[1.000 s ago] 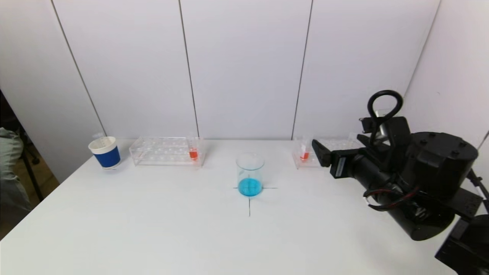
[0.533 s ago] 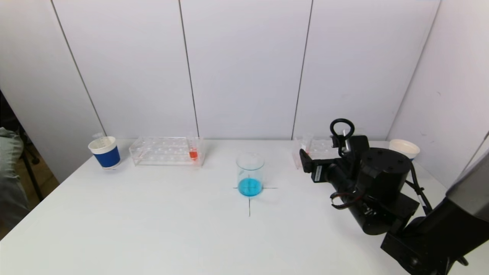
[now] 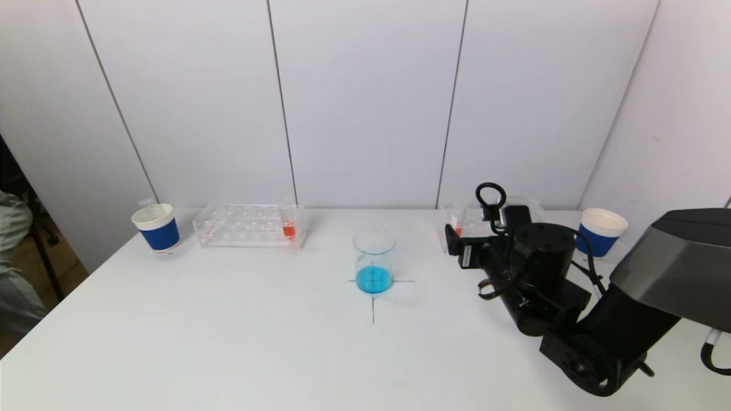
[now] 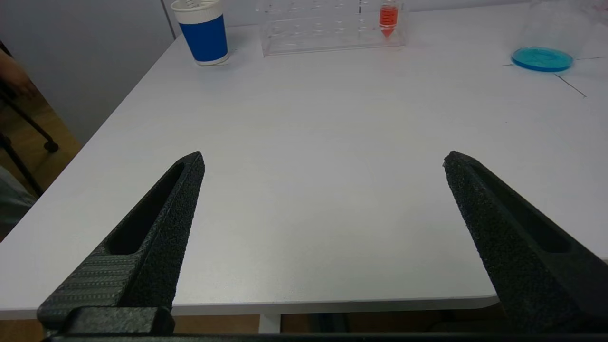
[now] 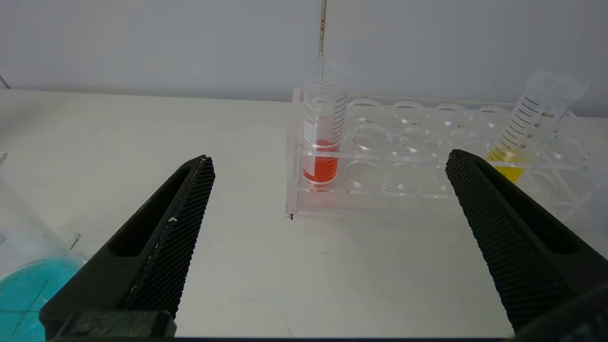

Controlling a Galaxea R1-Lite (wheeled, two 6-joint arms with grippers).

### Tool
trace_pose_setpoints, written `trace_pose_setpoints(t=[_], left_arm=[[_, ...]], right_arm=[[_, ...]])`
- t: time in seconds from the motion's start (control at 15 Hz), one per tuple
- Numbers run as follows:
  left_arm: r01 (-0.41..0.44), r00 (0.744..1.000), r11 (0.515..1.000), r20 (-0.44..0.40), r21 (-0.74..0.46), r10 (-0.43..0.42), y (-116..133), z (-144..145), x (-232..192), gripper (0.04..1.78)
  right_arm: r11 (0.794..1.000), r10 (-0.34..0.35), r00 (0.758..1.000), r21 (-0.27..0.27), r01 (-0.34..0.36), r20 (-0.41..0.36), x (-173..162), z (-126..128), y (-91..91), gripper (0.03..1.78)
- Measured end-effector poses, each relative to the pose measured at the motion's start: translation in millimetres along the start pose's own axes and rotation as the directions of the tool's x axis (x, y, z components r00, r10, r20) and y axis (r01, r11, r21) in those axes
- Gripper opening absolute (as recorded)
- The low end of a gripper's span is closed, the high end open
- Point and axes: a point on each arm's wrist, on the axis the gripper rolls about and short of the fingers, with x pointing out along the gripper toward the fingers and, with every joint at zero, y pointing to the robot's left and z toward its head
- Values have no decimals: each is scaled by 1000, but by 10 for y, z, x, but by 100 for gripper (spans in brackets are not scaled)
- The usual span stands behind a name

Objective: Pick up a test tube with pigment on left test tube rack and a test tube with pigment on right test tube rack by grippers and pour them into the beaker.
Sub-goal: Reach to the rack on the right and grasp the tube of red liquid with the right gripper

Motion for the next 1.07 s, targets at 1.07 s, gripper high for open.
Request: trace_pose_setpoints(t=[1.07], left_arm=[[0,1000,1000,0,0,0,0,0,0,176]], right_arm=[[999,-35,998,41,33,46,385,1,14,177]])
